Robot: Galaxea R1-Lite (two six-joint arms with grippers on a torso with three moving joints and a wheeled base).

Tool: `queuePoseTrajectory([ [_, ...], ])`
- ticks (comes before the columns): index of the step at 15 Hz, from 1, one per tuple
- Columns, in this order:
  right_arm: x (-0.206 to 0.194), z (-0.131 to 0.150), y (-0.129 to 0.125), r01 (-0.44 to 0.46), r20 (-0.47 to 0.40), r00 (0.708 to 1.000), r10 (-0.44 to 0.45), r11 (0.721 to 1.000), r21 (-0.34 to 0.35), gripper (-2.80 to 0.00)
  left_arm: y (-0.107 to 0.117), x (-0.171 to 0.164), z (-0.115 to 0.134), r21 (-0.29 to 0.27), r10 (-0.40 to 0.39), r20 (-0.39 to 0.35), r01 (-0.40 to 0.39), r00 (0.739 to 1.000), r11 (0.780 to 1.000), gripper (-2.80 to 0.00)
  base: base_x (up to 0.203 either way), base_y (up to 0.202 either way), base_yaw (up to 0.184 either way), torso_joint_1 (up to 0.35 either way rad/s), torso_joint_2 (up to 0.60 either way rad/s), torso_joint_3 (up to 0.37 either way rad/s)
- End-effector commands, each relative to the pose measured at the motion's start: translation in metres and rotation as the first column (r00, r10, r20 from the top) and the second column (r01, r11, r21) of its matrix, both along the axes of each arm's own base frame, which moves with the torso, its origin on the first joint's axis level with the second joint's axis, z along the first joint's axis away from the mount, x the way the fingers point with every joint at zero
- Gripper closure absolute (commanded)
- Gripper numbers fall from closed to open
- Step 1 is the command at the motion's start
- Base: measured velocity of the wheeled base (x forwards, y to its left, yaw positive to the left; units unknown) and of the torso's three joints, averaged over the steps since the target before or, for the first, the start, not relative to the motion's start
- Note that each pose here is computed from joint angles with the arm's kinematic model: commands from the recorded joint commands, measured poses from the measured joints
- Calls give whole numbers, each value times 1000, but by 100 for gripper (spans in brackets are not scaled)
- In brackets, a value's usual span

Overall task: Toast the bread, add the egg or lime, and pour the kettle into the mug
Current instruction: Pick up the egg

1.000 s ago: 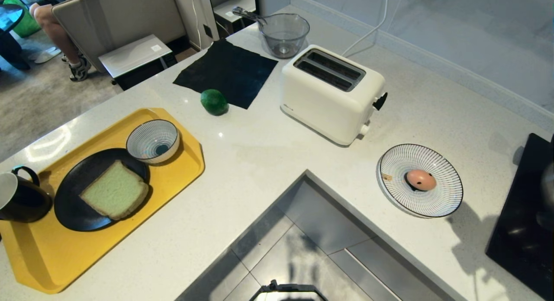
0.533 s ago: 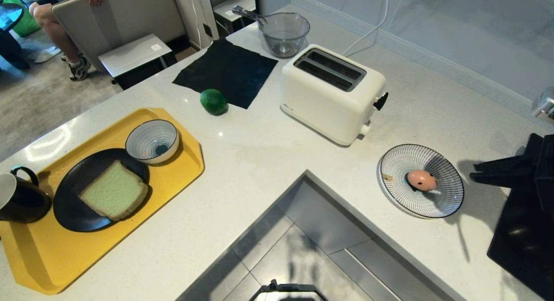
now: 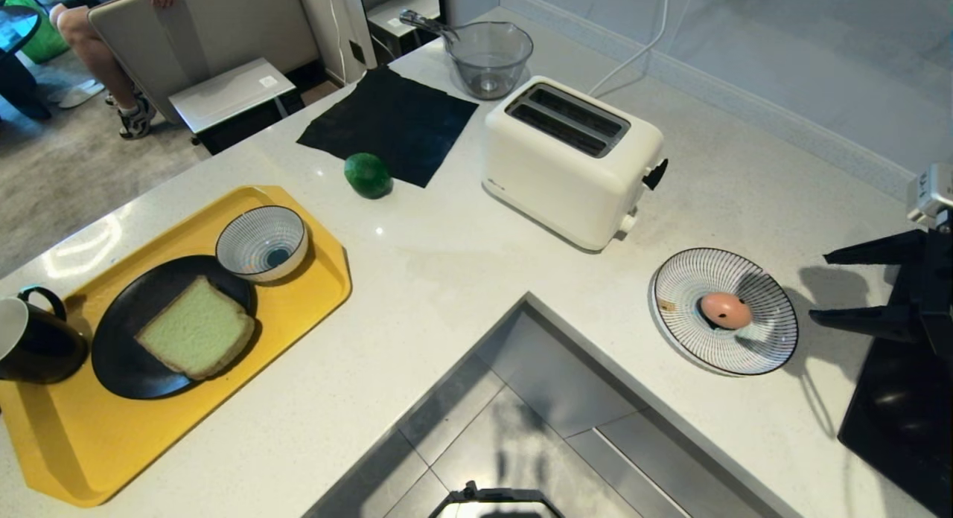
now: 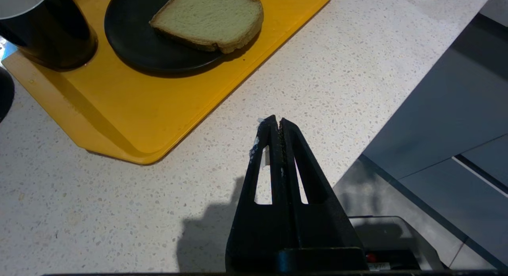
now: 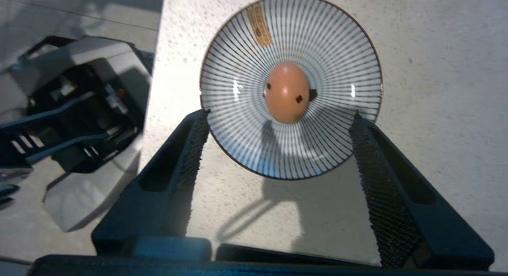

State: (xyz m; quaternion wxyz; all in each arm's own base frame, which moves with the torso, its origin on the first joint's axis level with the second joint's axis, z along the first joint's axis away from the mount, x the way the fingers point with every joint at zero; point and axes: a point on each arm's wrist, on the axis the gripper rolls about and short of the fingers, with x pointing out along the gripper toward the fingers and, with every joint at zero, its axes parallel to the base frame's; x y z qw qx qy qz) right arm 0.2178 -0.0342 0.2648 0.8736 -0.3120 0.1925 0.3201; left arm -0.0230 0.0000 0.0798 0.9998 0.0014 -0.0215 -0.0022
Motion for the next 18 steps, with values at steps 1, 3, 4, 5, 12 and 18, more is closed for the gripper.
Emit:
queuePoseTrajectory([
  [1,8,-5,-5,16,-19,1000,-17,999,-48,-280,0,1,-5,2,0,-14,0,1000,1000,0,0,0,0,0,0,0],
  [3,21,-8,-9,39,-49,998,-43,995,-87,-280,0,1,-5,0,0,-14,0,1000,1000,0,0,0,0,0,0,0],
  [4,29,-12,-11,31,-59,998,-37,994,-101,-280,0,1,-5,0,0,-14,0,1000,1000,0,0,0,0,0,0,0],
  [5,34,-16,-12,17,-66,998,-25,993,-118,-280,0,1,-5,0,0,-14,0,1000,1000,0,0,0,0,0,0,0],
  [12,54,-33,11,-76,-113,992,54,978,-196,-280,0,1,-5,0,0,-14,0,1000,1000,0,0,0,0,0,0,0],
  [18,76,-45,17,-2,-149,989,-24,986,-169,-280,0,1,-5,0,0,-14,0,1000,1000,0,0,0,0,0,0,0],
])
